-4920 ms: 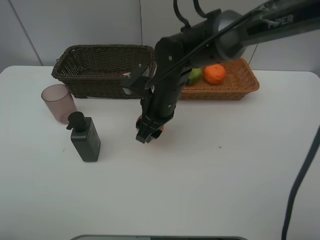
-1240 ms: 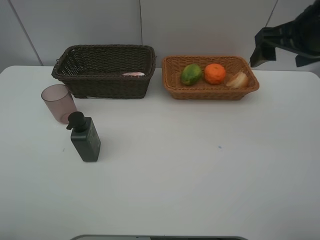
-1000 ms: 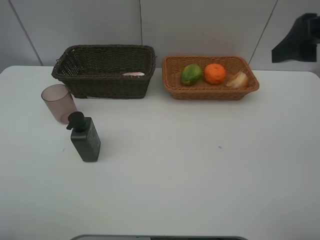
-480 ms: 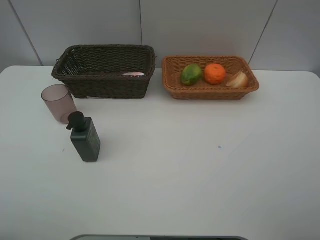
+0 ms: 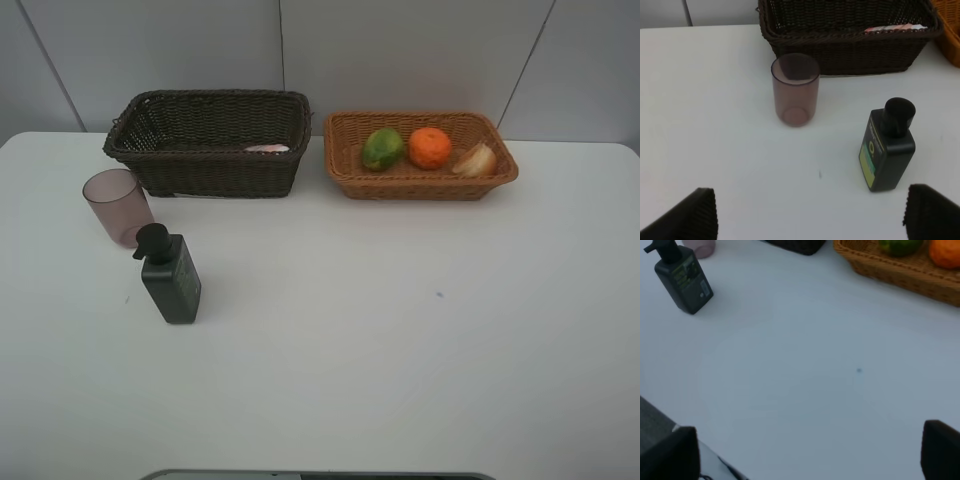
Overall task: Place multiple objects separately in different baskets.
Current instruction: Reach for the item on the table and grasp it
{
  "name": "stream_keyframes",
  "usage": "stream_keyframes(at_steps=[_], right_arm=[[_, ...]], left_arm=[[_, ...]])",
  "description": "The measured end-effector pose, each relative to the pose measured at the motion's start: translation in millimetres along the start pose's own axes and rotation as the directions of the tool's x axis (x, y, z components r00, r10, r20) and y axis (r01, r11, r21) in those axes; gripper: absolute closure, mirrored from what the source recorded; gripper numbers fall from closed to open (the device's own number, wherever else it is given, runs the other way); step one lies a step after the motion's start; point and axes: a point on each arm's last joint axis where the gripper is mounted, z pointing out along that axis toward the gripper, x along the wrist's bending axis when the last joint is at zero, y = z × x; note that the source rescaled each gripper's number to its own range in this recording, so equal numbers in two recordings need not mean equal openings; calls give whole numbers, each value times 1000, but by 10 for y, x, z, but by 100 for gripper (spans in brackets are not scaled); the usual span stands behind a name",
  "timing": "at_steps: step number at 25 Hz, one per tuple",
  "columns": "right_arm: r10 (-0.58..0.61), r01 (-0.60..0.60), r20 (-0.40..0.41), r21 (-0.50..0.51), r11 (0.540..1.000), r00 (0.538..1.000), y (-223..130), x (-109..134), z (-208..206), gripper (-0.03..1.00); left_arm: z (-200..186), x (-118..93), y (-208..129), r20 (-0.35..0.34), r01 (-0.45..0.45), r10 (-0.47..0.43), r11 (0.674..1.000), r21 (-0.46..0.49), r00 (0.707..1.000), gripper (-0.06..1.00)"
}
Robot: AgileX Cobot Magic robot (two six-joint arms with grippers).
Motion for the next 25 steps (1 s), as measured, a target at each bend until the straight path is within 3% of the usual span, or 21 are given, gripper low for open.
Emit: stream_keyframes(at_steps=[4,9,14,19,25], right_arm=[[-27,25,65,27,999,998,-58,-61,110,9],[-28,31,51,-64,997,998,-117,-55,239,9],[-18,24,74,-81,996,997,-116,-61,243,9],[79,-59,219,-97,994,973,-121,-72,231,9],[237,-165,427,-199,966,873,-190,-44,142,9]], left_arm=[[0,0,0,0,0,0,1000,0,1000,-2],[0,0,0,0,0,0,1000,0,1000,-2],[0,0,0,0,0,0,1000,0,1000,-2],[0,0,0,0,0,0,1000,0,1000,-2],[0,0,0,0,0,0,1000,0,1000,-2]])
